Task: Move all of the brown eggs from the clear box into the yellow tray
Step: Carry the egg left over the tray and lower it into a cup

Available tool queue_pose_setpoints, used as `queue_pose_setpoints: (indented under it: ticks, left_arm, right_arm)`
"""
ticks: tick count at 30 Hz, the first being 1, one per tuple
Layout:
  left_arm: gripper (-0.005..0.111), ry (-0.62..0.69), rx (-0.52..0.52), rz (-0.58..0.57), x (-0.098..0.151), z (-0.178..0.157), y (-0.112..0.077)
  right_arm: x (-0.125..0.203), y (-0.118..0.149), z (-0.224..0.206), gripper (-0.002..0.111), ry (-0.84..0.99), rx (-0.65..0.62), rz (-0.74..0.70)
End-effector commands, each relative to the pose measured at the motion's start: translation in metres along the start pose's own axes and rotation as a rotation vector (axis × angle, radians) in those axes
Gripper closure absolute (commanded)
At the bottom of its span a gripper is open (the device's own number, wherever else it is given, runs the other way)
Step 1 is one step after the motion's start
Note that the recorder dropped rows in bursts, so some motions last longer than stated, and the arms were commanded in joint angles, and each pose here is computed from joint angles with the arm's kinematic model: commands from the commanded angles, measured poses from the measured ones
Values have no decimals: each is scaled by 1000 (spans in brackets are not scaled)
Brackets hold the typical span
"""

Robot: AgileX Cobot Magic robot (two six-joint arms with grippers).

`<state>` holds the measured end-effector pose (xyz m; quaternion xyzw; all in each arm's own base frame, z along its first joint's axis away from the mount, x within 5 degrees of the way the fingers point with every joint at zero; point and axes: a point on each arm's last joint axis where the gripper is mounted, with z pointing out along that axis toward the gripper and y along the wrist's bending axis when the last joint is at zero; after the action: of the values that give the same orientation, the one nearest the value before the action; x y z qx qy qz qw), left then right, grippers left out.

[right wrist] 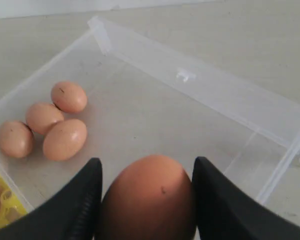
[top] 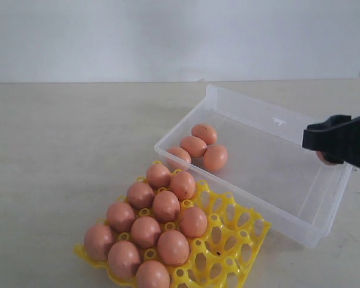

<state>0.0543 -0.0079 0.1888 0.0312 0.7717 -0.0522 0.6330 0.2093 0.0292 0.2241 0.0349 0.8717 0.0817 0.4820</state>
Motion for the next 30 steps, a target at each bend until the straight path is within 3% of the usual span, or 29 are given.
queue_pose_setpoints:
  ticks: [1, 7, 11, 13, 15, 18, 23, 27, 30]
  left_arm:
    - [103, -1, 4, 3, 1, 0, 0]
    - [103, -1, 4, 3, 1, 0, 0]
    - [103, -1, 4, 3, 1, 0, 0]
    - [103, -1, 4, 3, 1, 0, 0]
    - [103, -1, 4, 3, 1, 0, 0]
    - [103, 1, 4, 3, 1, 0, 0]
    - [103, 1, 4, 3, 1, 0, 0]
    - [103, -1, 4, 3, 1, 0, 0]
    - [103, -4, 4, 3, 1, 0, 0]
  right_arm:
    - [-8, -3, -3, 108, -134, 12, -9]
    - [-47, -3, -18, 108, -597, 1, 67]
    - [-58, 3, -27, 108, -744, -151, 255]
    - [-58, 12, -28, 108, -713, -298, 353]
    - [-53, 25, -28, 108, -633, -449, 342]
    - [-40, 46, -28, 108, -486, -630, 161]
    - [-17, 59, -12, 108, -255, -772, 114]
    - [-10, 65, 15, 108, -141, -844, 152]
    - [-10, 73, 35, 108, -64, -972, 196]
